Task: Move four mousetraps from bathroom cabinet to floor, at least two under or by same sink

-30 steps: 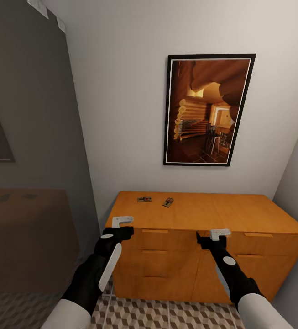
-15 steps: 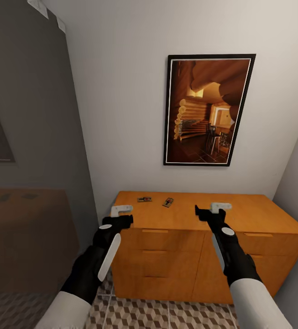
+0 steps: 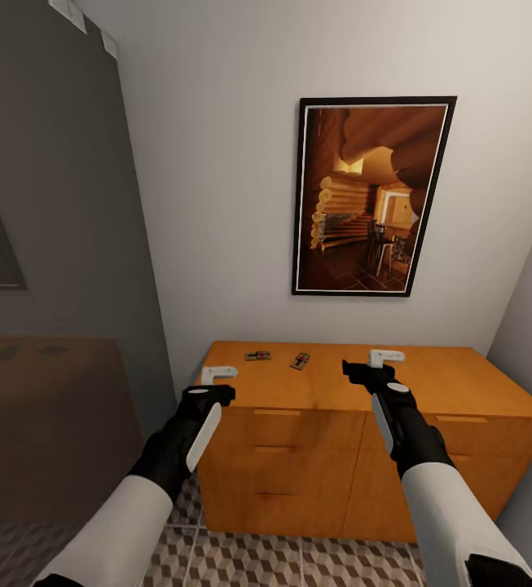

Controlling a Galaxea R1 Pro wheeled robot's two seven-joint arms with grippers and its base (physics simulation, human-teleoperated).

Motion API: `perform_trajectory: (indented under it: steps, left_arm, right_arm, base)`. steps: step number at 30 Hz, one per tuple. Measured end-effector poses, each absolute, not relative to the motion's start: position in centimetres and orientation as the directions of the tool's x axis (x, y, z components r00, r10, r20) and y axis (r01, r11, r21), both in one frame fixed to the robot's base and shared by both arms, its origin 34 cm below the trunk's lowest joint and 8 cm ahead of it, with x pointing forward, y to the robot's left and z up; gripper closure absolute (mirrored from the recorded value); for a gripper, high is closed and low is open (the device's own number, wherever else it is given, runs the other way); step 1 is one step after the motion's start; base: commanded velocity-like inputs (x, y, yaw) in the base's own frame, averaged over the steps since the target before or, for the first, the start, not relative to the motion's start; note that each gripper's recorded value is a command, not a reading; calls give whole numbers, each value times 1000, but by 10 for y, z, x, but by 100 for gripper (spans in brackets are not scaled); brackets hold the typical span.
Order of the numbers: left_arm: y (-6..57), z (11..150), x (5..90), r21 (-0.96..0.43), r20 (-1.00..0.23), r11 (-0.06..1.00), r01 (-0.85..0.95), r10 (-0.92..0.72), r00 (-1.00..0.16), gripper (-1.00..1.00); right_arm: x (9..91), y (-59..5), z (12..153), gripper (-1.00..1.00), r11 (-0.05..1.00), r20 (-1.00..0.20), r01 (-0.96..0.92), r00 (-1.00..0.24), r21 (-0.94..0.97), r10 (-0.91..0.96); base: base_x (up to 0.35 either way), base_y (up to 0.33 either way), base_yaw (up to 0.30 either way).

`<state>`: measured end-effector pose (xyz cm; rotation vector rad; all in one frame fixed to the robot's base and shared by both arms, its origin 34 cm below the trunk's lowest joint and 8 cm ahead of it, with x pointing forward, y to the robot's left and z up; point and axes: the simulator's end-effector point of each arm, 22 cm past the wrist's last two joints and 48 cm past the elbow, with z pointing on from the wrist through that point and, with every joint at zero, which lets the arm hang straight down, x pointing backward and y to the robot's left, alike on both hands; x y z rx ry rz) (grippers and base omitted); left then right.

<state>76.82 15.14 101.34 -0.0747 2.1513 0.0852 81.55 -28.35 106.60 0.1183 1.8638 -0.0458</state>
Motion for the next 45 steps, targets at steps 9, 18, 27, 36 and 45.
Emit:
perform_trajectory:
  steps: [9, 18, 27, 36, 45]
  left_arm:
    - [151, 1002, 767, 32, -824, 996, -86, -22, -566, -100]
    - [152, 993, 765, 40, -814, 996, -84, -16, -581, -100]
    - [152, 992, 765, 41, -813, 996, -85, -16, -583, -100]
    - [152, 992, 765, 42, -812, 995, -85, -15, -584, -100]
    - [151, 992, 764, 44, -812, 996, -80, -11, -583, -100]
  right_arm:
    - [818, -281, 1069, -100, 995, -960, 97, -277, 19, 46]
    - [818, -280, 1068, -100, 995, -960, 94, -277, 14, 40]
    - [818, -283, 1067, -100, 996, -960, 94, -279, -7, 19]
    - [817, -284, 1066, -100, 995, -959, 96, -282, -12, 16]
    - [817, -284, 1064, -100, 995, -958, 97, -285, -11, 17]
  base:
    - [0, 0, 0]
    - [0, 0, 0]
    - [0, 0, 0]
    - [0, 0, 0]
    - [0, 0, 0]
